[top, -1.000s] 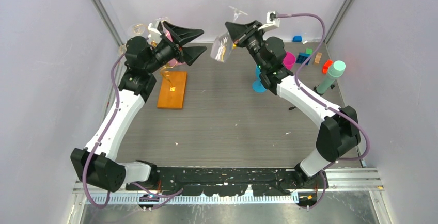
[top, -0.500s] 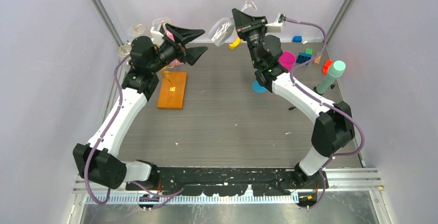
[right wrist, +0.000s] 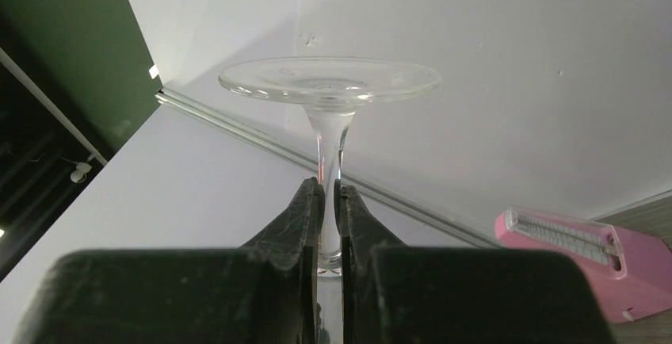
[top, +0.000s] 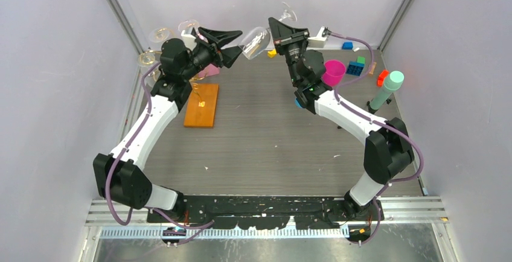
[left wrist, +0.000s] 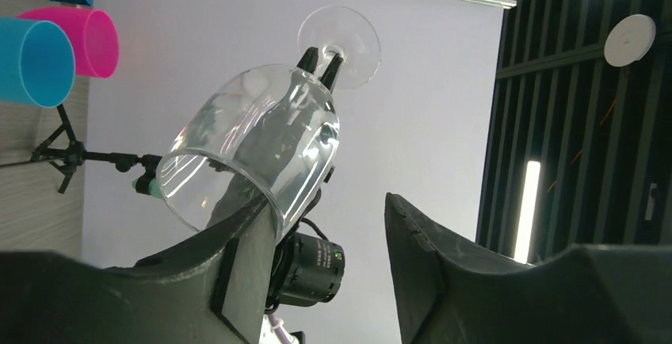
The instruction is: Take the wine glass off the wine glass rack
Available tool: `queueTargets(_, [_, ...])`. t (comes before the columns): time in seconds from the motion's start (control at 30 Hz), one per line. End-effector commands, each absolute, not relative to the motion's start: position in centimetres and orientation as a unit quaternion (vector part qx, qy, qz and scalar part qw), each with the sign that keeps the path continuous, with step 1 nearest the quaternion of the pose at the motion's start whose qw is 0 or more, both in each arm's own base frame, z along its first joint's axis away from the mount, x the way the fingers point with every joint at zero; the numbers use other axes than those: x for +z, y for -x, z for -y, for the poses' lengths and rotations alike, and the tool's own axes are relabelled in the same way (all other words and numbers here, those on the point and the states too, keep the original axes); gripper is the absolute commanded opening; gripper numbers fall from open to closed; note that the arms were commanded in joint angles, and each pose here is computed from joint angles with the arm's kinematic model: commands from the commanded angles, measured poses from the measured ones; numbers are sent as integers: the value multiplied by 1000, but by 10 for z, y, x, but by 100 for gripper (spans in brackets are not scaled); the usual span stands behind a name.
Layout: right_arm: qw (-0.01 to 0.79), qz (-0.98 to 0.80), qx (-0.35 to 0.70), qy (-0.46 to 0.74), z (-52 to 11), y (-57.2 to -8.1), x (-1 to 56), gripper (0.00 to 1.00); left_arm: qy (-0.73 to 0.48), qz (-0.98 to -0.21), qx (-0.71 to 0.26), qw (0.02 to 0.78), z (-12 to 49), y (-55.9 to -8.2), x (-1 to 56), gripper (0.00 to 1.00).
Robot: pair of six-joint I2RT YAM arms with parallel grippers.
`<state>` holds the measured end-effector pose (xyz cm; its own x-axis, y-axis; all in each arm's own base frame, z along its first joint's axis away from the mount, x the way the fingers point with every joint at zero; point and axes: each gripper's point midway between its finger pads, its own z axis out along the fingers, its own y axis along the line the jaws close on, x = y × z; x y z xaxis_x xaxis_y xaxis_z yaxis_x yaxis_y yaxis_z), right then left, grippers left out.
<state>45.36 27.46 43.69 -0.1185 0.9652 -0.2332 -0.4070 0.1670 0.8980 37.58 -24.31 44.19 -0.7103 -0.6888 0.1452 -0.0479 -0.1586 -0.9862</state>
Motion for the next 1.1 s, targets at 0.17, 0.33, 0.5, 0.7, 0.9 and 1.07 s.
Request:
queueTargets(0.17, [592, -419, 622, -294, -265, -426, 474, 0, 264, -525, -761, 275, 241, -374, 504, 35])
queueTargets(0.33, [596, -424, 618, -287, -266, -424, 469, 0, 260, -517, -766, 278, 242, -376, 506, 13])
queueTargets(0.5, [596, -424, 620, -284, -267, -423, 469, 0, 258, -517, -766, 281, 244, -379, 505, 0])
queueTargets(0.7, [599, -415, 623, -285, -263, -420, 471, 14, 249, -509, -772, 289, 244, -381, 508, 0])
queueTargets(0.9, [596, -400, 634, -287, -263, -420, 476, 29, 233, -496, -780, 303, 243, -377, 517, 0])
queueTargets(1.07, [600, -393, 639, -278, -264, -418, 478, 35, 225, -490, -783, 309, 242, -376, 521, 0])
